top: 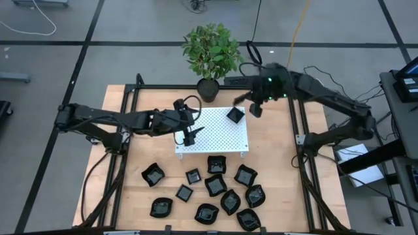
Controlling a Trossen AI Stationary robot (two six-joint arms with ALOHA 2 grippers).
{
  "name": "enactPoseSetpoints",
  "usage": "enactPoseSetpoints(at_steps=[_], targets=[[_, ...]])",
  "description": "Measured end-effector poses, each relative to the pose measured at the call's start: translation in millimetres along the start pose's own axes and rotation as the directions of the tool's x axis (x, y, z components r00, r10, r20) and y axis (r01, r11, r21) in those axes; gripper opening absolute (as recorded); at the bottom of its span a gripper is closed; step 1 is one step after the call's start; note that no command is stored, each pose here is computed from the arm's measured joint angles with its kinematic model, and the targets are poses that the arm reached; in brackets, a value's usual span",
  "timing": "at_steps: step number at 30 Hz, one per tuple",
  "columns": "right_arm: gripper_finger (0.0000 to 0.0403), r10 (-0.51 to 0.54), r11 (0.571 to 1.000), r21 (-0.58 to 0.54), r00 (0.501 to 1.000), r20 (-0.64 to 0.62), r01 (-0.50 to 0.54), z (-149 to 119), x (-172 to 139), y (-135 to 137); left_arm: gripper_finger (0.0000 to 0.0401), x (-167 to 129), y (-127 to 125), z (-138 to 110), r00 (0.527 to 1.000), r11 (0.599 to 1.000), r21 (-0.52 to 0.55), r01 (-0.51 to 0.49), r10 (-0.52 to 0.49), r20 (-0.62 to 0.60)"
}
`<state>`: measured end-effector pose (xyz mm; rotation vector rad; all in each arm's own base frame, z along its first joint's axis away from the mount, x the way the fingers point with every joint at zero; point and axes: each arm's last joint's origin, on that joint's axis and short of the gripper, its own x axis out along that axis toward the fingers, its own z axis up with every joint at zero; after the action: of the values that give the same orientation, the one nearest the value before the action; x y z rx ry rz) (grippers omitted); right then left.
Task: Pick & Place Mini shaped plates
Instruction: Stack the black square plate on top of the black square plate on the shelf
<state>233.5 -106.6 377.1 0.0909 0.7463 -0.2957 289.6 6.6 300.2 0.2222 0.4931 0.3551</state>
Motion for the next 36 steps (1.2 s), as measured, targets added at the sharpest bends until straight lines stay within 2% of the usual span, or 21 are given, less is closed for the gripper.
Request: enactPoseSetpoints(at_steps=[5,10,16,32,36], targets=[[0.0,0.16,0.987,0.032,0.973,-0.169,-0.156,-6.9,24.7,-6.4,0.0335,0.1,1.3,1.3,1.0,1.0,-0.013,-0.005,0.005,0.013],[0.0,0.193,0.981,0.038,0.943,-0.272,-0.19,-12.6,50.9,-9.1,0.0335,0.5,1.2,1.7,1.0,1.0,-0.016,-0.005,0.005,0.017],[0.0,0.199,0.979,0.034,0.926,-0.32,-0.199,-15.7,64.0,-10.8,0.0335,0.5,1.1,1.4,1.0,1.0,-0.015,-0.005,0.005,0.014],[0.0,0.195,0.98,0.028,0.924,-0.328,-0.197,-17.3,63.1,-14.3,0.0335,1.8,4.6,0.5,1.0,1.0,-0.015,-0.016,0.016,0.007],[0.0011,0.195,0.98,0.014,0.927,-0.319,-0.201,-16.2,62.9,-13.6,0.0335,1.8,4.6,0.5,1.0,1.0,-0.015,-0.016,0.017,0.006]])
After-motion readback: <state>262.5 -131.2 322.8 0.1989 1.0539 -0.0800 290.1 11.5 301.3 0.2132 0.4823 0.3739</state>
